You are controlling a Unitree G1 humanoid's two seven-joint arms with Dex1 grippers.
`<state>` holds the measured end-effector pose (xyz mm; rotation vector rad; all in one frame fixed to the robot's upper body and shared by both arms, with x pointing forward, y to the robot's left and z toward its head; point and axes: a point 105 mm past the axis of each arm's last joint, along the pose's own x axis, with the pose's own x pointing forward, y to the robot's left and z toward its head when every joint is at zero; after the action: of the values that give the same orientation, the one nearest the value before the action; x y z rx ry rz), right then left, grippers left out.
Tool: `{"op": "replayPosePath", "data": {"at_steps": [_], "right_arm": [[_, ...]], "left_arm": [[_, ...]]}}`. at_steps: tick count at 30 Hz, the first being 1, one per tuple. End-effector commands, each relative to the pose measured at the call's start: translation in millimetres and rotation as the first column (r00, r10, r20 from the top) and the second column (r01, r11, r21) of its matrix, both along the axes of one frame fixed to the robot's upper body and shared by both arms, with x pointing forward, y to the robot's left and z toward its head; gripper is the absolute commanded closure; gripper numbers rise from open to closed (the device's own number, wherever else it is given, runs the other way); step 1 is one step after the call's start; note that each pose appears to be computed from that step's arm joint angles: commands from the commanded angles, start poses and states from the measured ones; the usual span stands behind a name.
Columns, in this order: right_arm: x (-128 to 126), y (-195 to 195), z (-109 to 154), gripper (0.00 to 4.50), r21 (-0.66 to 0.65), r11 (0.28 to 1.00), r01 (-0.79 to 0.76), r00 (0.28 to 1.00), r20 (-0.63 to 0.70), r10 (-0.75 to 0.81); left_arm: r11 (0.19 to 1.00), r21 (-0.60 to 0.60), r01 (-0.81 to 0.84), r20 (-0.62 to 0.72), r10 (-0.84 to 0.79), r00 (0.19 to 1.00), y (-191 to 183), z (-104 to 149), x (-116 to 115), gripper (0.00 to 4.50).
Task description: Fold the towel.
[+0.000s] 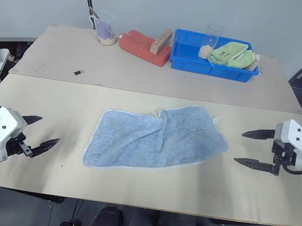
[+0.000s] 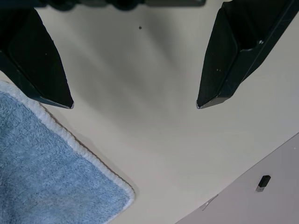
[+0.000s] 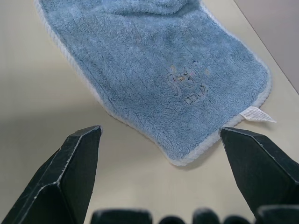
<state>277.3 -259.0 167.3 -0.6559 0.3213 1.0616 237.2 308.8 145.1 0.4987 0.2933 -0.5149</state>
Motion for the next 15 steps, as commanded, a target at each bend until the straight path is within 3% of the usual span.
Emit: {"op": "replayPosePath", "data": {"at_steps": [1, 8, 15], "right_arm": [[2, 5, 9, 0.05, -0.006, 1.0, -0.012, 0.999, 0.042, 0.012], [4, 9, 10, 0.05, -0.002, 1.0, -0.005, 0.999, 0.051, 0.005], [7, 14, 10, 0.05, 0.012, 1.0, -0.005, 0.998, 0.058, 0.004]], "left_arm": [[1.0, -0.006, -0.02, 0.049, 0.02, 0.999, 3, 15, 4, 0.0], [0.993, -0.119, 0.006, 0.09, 0.005, 0.996, 1, 29, 6, 0.0], [0.998, -0.064, 0.008, 0.079, -0.003, 0.997, 1, 22, 0, 0.0]]}}
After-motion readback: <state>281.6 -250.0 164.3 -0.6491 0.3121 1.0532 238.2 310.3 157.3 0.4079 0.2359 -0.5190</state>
